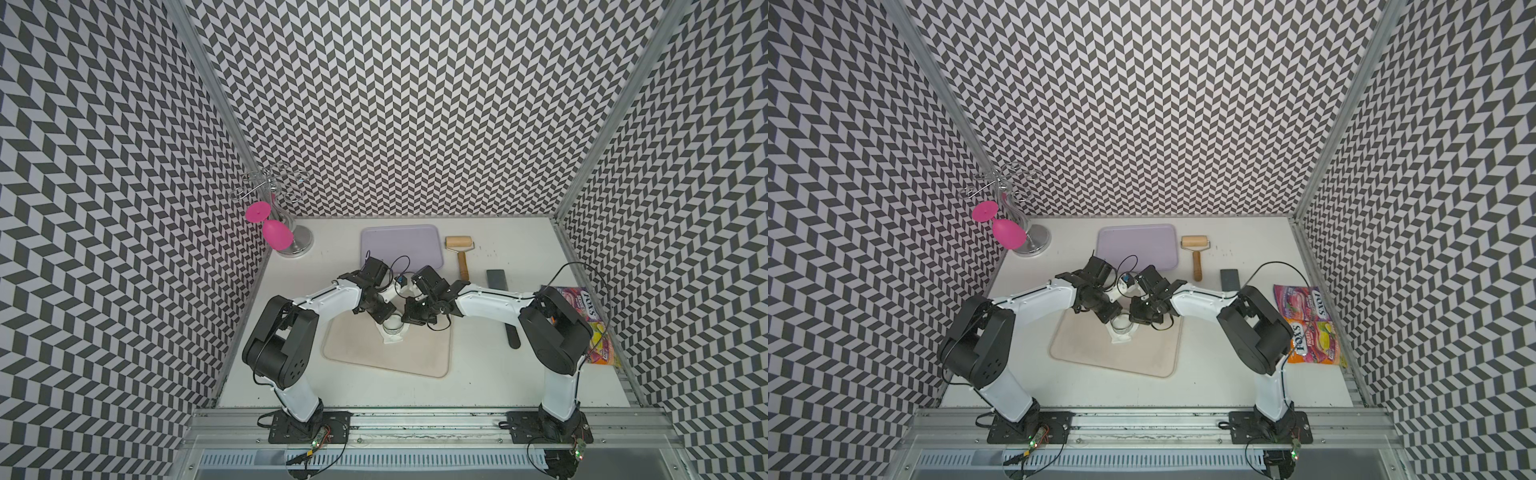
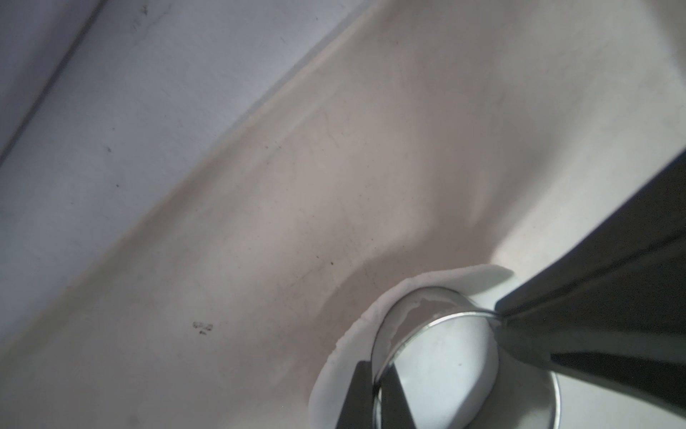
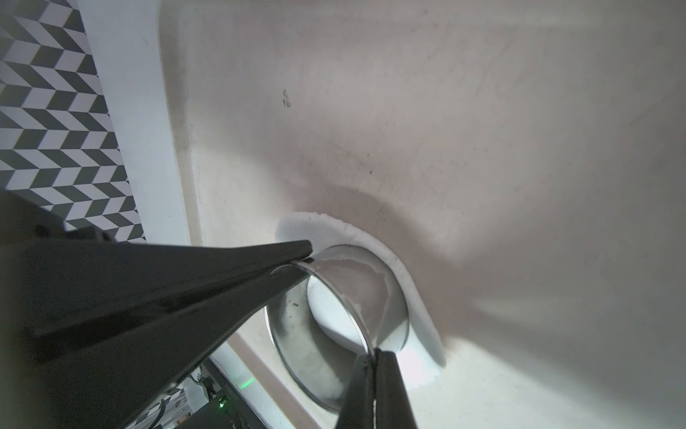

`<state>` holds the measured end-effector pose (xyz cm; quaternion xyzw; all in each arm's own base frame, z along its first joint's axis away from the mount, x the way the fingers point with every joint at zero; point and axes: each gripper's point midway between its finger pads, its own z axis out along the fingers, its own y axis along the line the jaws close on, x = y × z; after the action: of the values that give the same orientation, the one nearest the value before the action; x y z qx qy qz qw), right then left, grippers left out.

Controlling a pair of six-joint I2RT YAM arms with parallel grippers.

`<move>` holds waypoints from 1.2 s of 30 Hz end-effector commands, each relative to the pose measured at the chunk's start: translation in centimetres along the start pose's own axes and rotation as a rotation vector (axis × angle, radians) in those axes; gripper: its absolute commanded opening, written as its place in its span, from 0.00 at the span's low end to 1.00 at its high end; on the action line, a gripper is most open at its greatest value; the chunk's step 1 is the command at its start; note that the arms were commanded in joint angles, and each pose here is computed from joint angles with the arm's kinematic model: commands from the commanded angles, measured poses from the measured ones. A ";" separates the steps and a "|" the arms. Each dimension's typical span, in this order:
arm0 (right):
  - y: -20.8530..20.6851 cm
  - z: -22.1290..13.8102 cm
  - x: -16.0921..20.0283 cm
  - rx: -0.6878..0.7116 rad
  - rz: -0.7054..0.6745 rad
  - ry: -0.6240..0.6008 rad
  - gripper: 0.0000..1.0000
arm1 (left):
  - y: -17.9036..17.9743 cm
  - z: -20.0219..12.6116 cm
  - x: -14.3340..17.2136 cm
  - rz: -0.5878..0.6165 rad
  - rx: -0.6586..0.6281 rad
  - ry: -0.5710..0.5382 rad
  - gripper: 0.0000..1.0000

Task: Roll out the dumpling wrappers from the dough
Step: Press the dumpling wrapper on the work surface.

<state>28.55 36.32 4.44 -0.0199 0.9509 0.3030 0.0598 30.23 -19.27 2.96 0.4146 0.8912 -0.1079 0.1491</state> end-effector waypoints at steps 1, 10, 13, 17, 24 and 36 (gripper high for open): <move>-10.7 3.3 3.1 0.350 0.078 0.063 0.00 | -0.5 3.7 8.8 -0.036 0.008 0.289 0.00; -13.6 3.3 4.5 0.439 0.098 0.097 0.00 | -0.9 4.1 10.0 -0.051 0.015 0.304 0.00; -14.4 3.3 4.9 0.468 0.099 0.110 0.00 | -1.0 4.4 10.4 -0.054 0.019 0.317 0.00; -15.6 3.3 5.7 0.501 0.099 0.135 0.00 | -1.0 4.3 10.7 -0.052 0.013 0.322 0.00; -17.3 3.6 7.3 0.540 0.104 0.184 0.00 | -1.0 4.6 11.4 -0.050 0.013 0.339 0.00; -18.7 4.0 8.6 0.540 0.134 0.206 0.00 | -1.1 4.8 11.5 -0.048 0.018 0.348 0.00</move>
<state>28.68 35.81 2.97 -0.0171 0.9472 0.3145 0.0601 30.71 -19.25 2.64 0.4088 0.8886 -0.1090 0.1769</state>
